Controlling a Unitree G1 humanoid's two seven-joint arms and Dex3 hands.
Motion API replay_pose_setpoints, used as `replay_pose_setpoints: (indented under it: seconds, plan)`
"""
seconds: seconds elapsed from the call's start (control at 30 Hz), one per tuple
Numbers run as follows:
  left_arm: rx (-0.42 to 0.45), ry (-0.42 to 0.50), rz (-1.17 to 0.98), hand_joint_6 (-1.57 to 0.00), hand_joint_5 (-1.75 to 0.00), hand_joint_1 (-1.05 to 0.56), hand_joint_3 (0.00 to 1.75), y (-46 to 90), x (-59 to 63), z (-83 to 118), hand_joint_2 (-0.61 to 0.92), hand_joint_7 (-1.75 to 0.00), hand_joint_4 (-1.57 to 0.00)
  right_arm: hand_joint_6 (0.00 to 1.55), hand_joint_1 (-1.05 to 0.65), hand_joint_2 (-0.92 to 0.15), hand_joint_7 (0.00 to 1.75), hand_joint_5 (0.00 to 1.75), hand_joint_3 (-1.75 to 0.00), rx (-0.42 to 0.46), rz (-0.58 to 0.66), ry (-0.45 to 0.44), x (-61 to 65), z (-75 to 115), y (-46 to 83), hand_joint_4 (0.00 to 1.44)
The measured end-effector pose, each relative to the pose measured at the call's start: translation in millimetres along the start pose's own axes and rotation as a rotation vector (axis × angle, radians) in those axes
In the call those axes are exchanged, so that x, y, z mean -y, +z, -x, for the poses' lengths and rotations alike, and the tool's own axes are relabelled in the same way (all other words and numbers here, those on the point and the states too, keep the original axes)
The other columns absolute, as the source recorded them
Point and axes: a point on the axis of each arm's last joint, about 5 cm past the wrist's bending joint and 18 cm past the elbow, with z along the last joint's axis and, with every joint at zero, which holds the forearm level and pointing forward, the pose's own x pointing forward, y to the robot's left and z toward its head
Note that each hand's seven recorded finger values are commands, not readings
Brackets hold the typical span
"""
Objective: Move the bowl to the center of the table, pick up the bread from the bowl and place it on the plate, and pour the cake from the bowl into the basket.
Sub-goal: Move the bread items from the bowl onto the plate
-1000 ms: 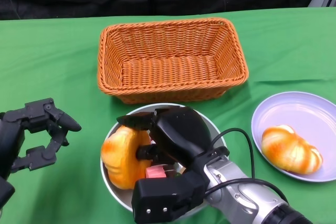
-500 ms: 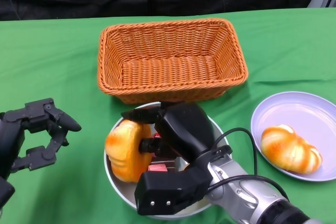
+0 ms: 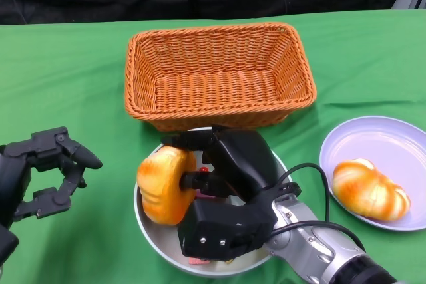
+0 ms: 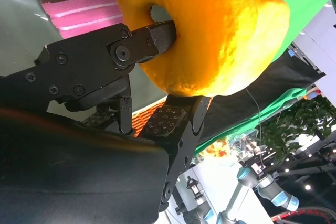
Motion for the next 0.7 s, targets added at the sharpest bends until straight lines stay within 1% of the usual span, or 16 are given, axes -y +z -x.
replay_pose_setpoints:
  seconds: [0.07, 0.17, 0.3, 0.5, 0.7]
  plan:
    - [-0.001, 0.000, 0.000, -0.85, -1.46, 0.02, 0.96, -0.1, 0.0, 0.1, 0.59, -1.09, -0.85, 1.18, -0.20, -0.92, 0.03, 1.50, -0.12, -0.001, -0.001, 0.000, 0.1, 0.0, 0.0, 0.57]
    - [-0.004, 0.000, 0.002, -0.86, -1.46, 0.02, 0.96, -0.7, 0.1, 0.2, 0.59, -1.08, -0.84, 1.17, -0.20, -0.92, 0.02, 1.45, -0.16, -0.002, -0.015, 0.010, 1.1, 0.5, 0.5, 0.58]
    - [-0.009, 0.000, 0.004, -0.86, -1.46, 0.03, 0.96, -1.3, 0.3, 0.5, 0.59, -1.09, -0.85, 1.17, -0.19, -0.92, 0.02, 1.44, -0.16, -0.002, -0.038, 0.015, 3.4, 0.9, 1.8, 0.59]
    - [-0.009, -0.002, 0.004, -0.86, -1.45, 0.03, 0.96, -1.5, 0.6, 0.0, 0.58, -1.08, -0.85, 1.18, -0.15, -0.92, 0.03, 1.53, -0.19, -0.011, -0.103, -0.001, 9.0, 2.7, 0.8, 0.57]
    - [-0.006, -0.005, 0.010, -0.85, -1.44, 0.02, 0.96, -1.4, 0.5, -0.7, 0.59, -1.08, -0.85, 1.20, -0.15, -0.92, 0.05, 1.54, -0.23, -0.025, -0.180, -0.016, 16.1, 2.9, 0.2, 0.54]
